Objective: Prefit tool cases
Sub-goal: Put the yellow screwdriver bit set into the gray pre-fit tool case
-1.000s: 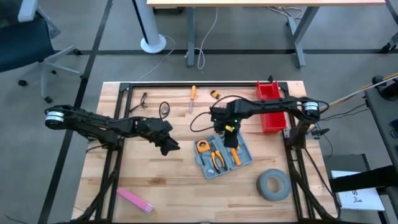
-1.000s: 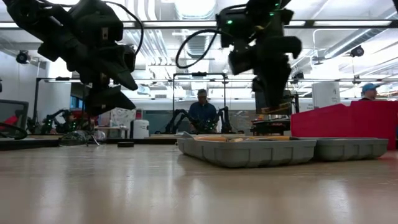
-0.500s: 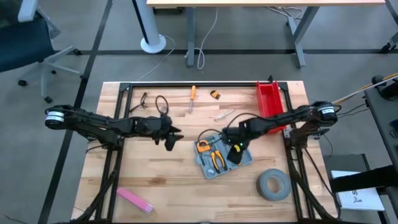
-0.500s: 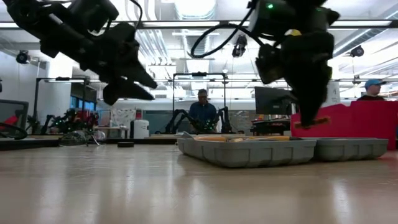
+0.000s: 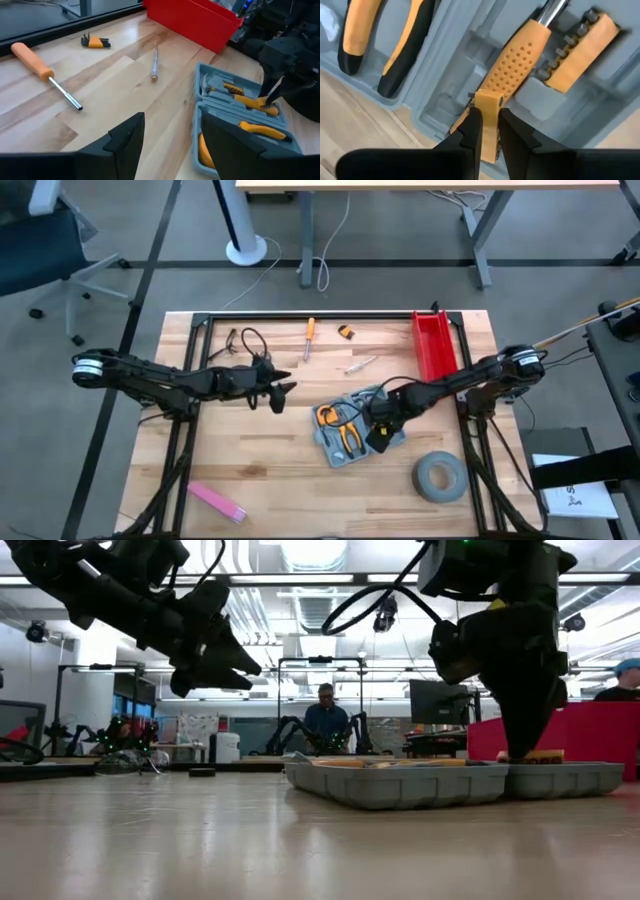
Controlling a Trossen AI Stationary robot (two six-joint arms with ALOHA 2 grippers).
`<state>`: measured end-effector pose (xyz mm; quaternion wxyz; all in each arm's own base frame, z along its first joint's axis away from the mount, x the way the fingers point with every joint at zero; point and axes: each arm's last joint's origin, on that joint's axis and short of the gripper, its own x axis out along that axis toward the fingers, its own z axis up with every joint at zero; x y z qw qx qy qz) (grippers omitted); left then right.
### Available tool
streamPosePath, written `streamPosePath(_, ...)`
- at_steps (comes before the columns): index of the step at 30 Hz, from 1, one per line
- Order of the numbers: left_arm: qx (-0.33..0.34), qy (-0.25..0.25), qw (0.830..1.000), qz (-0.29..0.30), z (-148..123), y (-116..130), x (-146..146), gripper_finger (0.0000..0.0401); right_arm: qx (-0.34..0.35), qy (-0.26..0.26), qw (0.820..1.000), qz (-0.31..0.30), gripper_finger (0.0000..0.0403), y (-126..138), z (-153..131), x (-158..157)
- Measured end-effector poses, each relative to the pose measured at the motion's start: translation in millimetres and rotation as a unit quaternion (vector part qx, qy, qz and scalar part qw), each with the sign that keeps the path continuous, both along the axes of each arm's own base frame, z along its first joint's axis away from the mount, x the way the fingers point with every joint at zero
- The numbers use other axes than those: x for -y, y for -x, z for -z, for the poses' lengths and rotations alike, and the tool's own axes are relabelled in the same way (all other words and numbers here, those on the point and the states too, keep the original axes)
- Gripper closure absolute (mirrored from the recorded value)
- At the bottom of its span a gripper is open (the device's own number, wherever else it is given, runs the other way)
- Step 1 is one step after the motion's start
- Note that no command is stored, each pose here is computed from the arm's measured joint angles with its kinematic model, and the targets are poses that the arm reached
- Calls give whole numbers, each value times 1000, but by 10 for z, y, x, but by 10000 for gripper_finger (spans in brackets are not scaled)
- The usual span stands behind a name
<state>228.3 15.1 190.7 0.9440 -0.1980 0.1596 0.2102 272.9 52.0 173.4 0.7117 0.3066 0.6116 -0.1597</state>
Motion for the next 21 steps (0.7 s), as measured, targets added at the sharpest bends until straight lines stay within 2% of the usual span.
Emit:
streamPosePath(11, 0, -9, 1000, 5, -7, -3, 0, 197, -42, 13, 999, 21, 361, 104, 13, -108)
streamPosePath(21, 1, -1, 1000, 23, -6, -7, 11, 197, -43, 61, 996, 53, 289, 121, 19, -72)
